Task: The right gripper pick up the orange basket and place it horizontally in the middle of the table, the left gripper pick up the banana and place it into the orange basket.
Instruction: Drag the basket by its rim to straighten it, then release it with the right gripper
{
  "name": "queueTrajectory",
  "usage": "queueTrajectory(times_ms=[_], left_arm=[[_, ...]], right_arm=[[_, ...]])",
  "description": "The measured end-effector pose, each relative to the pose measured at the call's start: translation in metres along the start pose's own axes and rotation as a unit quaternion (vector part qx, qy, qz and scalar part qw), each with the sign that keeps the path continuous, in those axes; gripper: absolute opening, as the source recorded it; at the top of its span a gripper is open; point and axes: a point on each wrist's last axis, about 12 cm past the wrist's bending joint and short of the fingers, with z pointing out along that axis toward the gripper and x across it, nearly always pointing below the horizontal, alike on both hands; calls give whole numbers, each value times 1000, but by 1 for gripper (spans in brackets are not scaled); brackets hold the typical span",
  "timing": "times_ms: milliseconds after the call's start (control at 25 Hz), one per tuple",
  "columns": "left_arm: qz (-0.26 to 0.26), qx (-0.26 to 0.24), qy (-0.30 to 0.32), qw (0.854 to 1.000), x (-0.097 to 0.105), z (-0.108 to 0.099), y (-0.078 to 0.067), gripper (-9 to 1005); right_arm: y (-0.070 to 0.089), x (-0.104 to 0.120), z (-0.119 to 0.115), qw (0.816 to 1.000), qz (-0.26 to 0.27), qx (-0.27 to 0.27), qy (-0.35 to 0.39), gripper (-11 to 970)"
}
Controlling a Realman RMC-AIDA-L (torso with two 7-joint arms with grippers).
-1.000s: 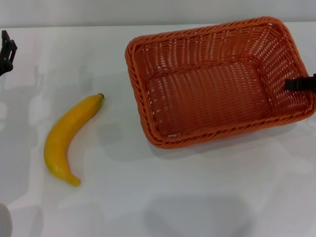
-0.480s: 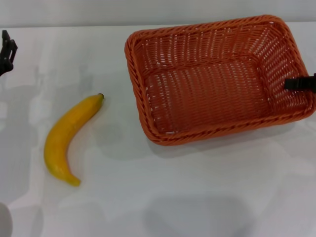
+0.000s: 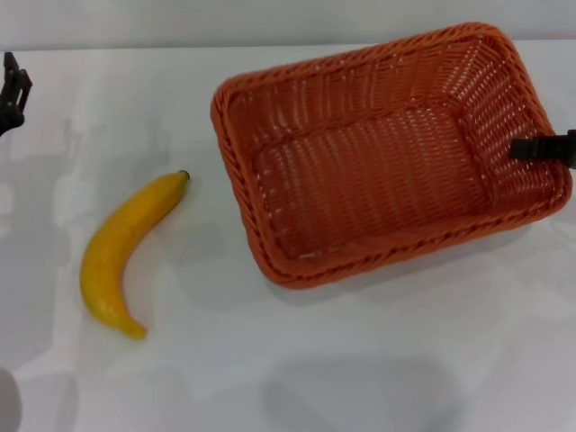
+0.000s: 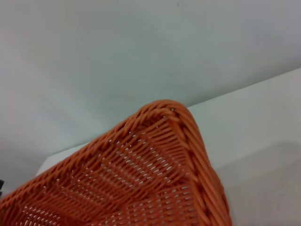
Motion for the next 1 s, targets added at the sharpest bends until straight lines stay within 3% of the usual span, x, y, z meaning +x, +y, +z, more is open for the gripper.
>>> queueTrajectory(times_ms=[840, 1000], left_arm=[[1, 1, -1, 1000, 0, 0, 0, 802], [1, 1, -1, 1000, 0, -1, 0, 801]], right_arm=[[-1, 4, 2, 1000, 10, -10, -1, 419], [-3, 6, 3, 1000, 16, -12, -6, 513]])
